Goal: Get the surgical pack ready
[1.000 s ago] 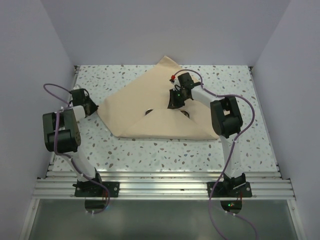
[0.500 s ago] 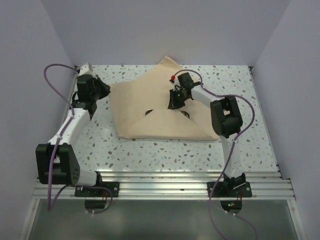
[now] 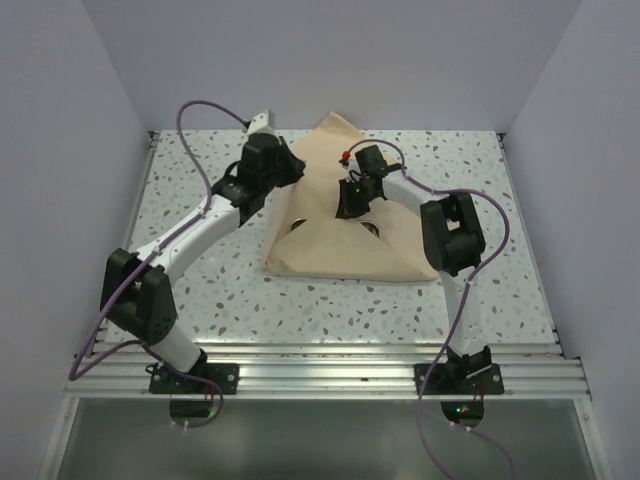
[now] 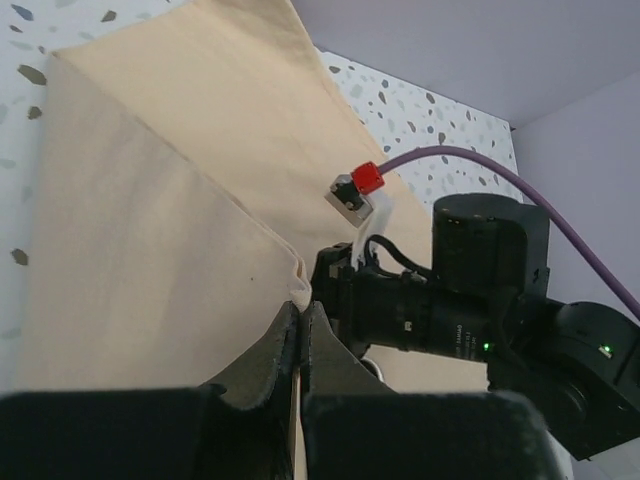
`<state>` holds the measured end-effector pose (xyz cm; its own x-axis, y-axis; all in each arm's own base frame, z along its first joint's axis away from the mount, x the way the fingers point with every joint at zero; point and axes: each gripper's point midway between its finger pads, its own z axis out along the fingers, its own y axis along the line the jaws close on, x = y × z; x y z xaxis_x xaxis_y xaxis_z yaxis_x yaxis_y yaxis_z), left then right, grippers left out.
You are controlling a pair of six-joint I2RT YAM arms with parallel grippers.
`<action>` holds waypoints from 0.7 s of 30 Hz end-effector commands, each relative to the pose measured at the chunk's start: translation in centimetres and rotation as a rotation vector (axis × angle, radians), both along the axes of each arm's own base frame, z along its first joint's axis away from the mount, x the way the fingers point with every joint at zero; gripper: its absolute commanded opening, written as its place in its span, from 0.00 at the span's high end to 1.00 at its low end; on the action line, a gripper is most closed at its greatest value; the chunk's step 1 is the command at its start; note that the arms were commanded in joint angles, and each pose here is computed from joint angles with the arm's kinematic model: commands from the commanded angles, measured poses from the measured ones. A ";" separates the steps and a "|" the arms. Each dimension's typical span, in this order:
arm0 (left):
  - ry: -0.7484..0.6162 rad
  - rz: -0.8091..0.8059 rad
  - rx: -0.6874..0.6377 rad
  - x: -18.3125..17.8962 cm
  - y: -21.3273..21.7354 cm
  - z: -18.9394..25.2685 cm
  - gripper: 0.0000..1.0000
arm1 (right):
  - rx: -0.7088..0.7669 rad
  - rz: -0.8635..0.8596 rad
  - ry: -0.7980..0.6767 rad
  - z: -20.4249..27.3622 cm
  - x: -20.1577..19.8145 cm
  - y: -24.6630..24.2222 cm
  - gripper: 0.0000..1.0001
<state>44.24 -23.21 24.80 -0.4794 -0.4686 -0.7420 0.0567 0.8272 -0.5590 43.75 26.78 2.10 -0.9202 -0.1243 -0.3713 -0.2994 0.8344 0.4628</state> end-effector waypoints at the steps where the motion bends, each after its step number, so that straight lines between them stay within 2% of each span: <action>1: -0.048 0.060 -0.075 0.7 -3.1 1.5 1.00 | -0.107 0.013 0.143 -4.5 -3.3 -1.4 1.00; 5: -0.124 0.099 -0.143 0.9 -5.8 3.4 1.00 | -0.097 0.014 0.150 -4.8 -3.4 -1.3 1.00; 14: -0.180 0.064 -0.272 1.1 -12.2 6.1 1.00 | -0.087 0.016 0.169 -5.6 -3.6 -1.1 1.00; 21: -0.190 0.032 -0.382 0.9 -15.6 5.9 1.00 | -0.082 0.018 0.177 -5.8 -3.8 -1.0 1.00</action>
<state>44.08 -36.77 24.62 -0.4204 -0.6007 -0.6801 0.0724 0.7249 -0.6850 43.71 27.01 1.86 -0.9261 -0.1171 -0.3588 -0.2947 0.8183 0.4936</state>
